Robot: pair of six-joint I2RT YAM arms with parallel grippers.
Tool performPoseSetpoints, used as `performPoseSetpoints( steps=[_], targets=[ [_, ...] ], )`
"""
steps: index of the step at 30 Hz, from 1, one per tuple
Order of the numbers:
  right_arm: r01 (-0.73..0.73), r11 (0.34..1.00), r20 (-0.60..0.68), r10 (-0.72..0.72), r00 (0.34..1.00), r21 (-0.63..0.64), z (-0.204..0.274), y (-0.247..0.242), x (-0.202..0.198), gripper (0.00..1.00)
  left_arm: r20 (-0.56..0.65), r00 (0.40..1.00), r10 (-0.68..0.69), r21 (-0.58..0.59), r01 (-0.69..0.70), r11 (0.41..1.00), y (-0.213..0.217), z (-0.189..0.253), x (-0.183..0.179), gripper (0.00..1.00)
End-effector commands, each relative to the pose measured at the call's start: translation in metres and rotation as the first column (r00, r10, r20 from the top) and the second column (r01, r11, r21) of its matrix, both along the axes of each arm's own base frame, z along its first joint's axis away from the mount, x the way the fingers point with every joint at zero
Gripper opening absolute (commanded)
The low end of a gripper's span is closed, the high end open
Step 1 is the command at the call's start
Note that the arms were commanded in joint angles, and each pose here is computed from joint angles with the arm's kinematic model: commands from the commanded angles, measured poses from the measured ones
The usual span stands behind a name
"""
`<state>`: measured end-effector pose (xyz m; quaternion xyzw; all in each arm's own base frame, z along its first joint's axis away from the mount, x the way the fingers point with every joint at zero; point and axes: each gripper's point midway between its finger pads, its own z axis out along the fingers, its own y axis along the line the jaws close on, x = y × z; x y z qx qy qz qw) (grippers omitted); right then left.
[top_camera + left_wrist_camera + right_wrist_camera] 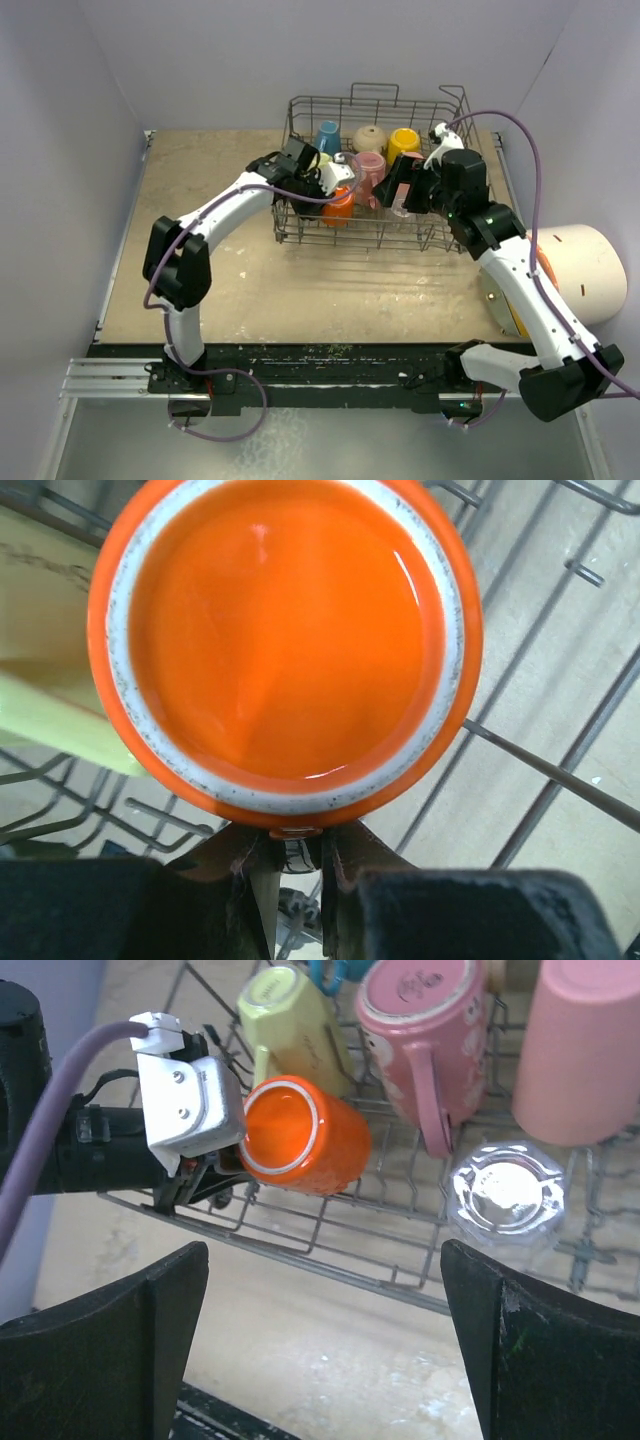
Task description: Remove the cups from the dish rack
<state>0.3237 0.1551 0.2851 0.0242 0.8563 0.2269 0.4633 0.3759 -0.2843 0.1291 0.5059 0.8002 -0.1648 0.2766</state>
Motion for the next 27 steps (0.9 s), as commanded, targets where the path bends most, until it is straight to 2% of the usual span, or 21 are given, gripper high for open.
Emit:
performPoseSetpoints(
  steps=[1,3,8,12,22,27],
  targets=[
    [-0.052,0.992,0.089,0.041,0.995,0.114,0.044,0.014,-0.002,1.0,0.333,0.939,0.083,-0.359,0.045,0.932,-0.006,0.212,-0.016,0.0],
    [-0.046,0.992,0.075,0.038,0.996,0.114,0.037,0.014,-0.001,1.0,0.339,0.936,0.098,-0.357,0.032,0.933,-0.004,0.208,-0.015,0.0],
    [-0.015,0.998,-0.063,0.02,0.998,0.069,-0.025,0.011,-0.003,1.0,0.225,0.97,0.093,-0.284,-0.026,0.959,0.002,0.129,-0.021,0.0],
    [0.003,0.999,-0.091,0.002,0.996,0.048,-0.046,0.005,-0.008,1.0,0.175,0.98,0.098,-0.263,-0.049,0.964,0.004,0.092,-0.025,0.0],
    [0.034,0.998,-0.118,-0.029,0.993,0.044,-0.057,0.0,-0.016,0.98,0.088,0.994,0.067,-0.253,-0.043,0.966,-0.005,0.044,-0.027,0.0],
    [0.05,0.998,-0.125,-0.047,0.991,0.026,-0.061,-0.006,-0.019,0.98,0.094,0.995,0.038,-0.262,-0.012,0.965,-0.01,0.055,-0.026,0.0]
  ],
)
